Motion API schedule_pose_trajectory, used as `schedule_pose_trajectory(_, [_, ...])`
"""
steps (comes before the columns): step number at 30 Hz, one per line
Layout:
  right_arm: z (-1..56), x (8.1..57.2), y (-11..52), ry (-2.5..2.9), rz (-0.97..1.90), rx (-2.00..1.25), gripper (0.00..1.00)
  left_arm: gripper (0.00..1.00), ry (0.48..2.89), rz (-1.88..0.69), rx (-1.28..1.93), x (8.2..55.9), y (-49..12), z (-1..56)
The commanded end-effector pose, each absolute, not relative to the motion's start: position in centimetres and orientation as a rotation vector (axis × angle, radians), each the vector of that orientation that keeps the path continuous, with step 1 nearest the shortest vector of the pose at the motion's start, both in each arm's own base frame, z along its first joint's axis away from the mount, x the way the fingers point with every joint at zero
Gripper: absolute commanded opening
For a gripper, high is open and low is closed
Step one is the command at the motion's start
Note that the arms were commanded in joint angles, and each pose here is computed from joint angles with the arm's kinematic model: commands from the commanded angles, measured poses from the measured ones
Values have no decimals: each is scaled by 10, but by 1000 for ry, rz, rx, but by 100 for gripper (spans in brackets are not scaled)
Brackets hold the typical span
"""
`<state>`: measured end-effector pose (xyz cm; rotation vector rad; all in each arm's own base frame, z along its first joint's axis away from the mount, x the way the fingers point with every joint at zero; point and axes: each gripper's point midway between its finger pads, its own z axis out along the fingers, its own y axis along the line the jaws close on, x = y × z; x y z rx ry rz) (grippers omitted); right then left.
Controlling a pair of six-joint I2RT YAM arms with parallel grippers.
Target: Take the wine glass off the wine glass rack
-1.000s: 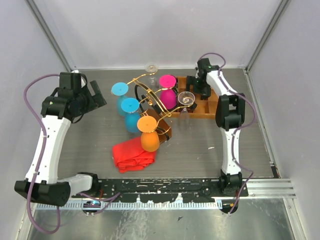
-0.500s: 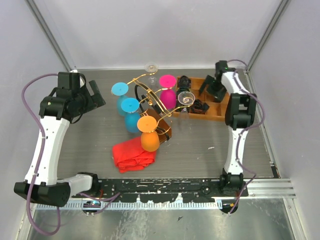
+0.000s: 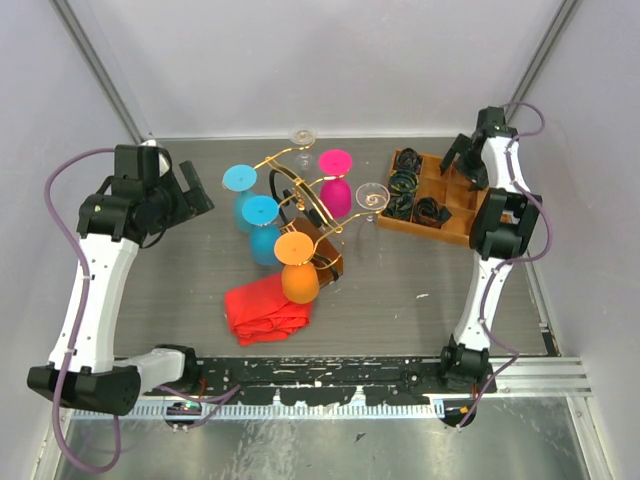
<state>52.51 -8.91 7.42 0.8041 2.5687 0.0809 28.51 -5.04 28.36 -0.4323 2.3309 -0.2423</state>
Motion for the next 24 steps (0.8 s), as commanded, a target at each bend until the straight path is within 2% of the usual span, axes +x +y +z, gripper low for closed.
schedule_pose_trajectory(1, [94,553,-99,2494,-27,542,92,98,2301,-249,-418,282,-49,291])
schedule_pose_trajectory(5, [89,565,-104,2478,-44,504,93,98,2296,-233,-409,283,-47,292])
schedule_pose_trajectory(7, [88,566,-97,2495,-11,501,89,98,2306,-228,-407,283,-47,291])
schedule_pose_trajectory(15, [122,526,-81,2454,-16,504,90,98,2313,-203,-400,284,-44,290])
schedule_pose_trajectory(20, [101,508,-70,2588,34,509,89,98,2347,-238,-402,286,-50,278])
schedule_pose_trajectory(24, [78,514,-68,2626,47,522,89,98,2369,-256,-399,288,-54,272])
